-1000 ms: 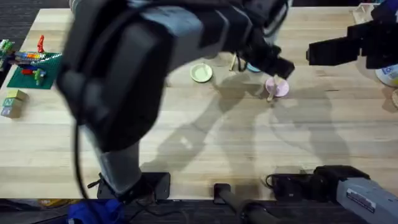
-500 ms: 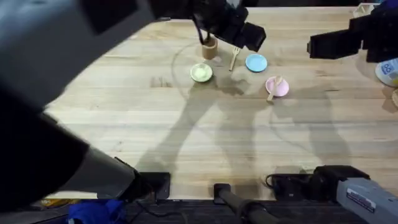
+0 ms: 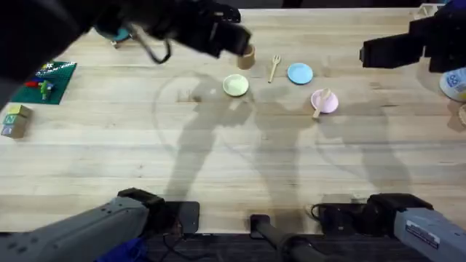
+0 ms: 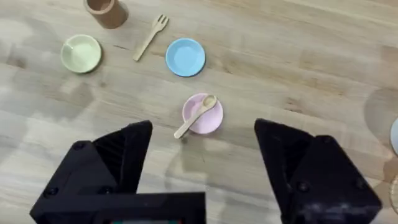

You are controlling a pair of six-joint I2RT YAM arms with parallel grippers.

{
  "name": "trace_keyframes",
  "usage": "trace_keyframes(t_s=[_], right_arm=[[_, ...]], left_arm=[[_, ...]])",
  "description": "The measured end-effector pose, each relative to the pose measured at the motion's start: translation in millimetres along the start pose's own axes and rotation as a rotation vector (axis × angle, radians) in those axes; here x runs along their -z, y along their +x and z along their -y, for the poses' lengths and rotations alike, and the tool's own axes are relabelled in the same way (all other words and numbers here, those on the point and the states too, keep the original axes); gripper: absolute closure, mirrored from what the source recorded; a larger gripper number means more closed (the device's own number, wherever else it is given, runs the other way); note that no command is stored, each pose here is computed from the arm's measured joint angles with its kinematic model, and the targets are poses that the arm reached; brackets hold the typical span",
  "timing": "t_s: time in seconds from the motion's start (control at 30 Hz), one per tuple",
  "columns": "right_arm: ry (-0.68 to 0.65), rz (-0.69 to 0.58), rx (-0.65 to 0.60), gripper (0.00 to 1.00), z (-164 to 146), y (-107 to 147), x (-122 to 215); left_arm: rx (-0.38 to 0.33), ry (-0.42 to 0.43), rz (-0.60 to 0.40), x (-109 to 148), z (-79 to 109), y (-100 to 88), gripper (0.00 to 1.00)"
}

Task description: Pick up a utensil and set it on the pink plate, then put the other utensil in the container.

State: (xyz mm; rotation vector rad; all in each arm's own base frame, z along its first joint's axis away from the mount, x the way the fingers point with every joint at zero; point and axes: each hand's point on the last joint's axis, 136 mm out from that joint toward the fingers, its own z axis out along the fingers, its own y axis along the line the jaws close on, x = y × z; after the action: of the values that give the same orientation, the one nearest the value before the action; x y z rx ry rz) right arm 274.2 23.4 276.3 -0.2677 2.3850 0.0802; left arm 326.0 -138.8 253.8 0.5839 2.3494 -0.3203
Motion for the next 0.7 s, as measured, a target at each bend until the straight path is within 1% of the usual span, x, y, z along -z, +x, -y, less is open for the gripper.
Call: trace_keyframes(t_s=[0.1,0.2,0.37,0.5,0.6,0.7], right_arm=[[0.0,0.0,0.0,0.005,0.0,0.0,0.0],[0.0,0.0,0.0,0.003,0.0,0.0,0.0],[0.0,-0.002,0.0,0.003,-0.1,0.6,0.0],[-0.001,-0.007,0.0,0.003,-0.2,1.6,-0.2],[-0.001,-0.008,0.002,0.003,-0.3,1.9,-0.2],[-0.002,-0.009,0.002,0.003,-0.3,2.1,-0.2]], left_arm=[[0.021,-0.029,-0.015,10.8,-14.4,20.0,0.006],[0.032,-0.034,-0.016,21.7,-23.2,34.3,0.005],[0.032,-0.039,0.023,37.6,-41.3,46.1,0.006],[0.026,-0.046,0.03,42.3,-61.5,57.6,0.007],[0.014,-0.054,0.051,44.8,-79.9,61.3,0.007],[-0.004,-0.036,0.08,46.8,-93.8,62.1,0.007]])
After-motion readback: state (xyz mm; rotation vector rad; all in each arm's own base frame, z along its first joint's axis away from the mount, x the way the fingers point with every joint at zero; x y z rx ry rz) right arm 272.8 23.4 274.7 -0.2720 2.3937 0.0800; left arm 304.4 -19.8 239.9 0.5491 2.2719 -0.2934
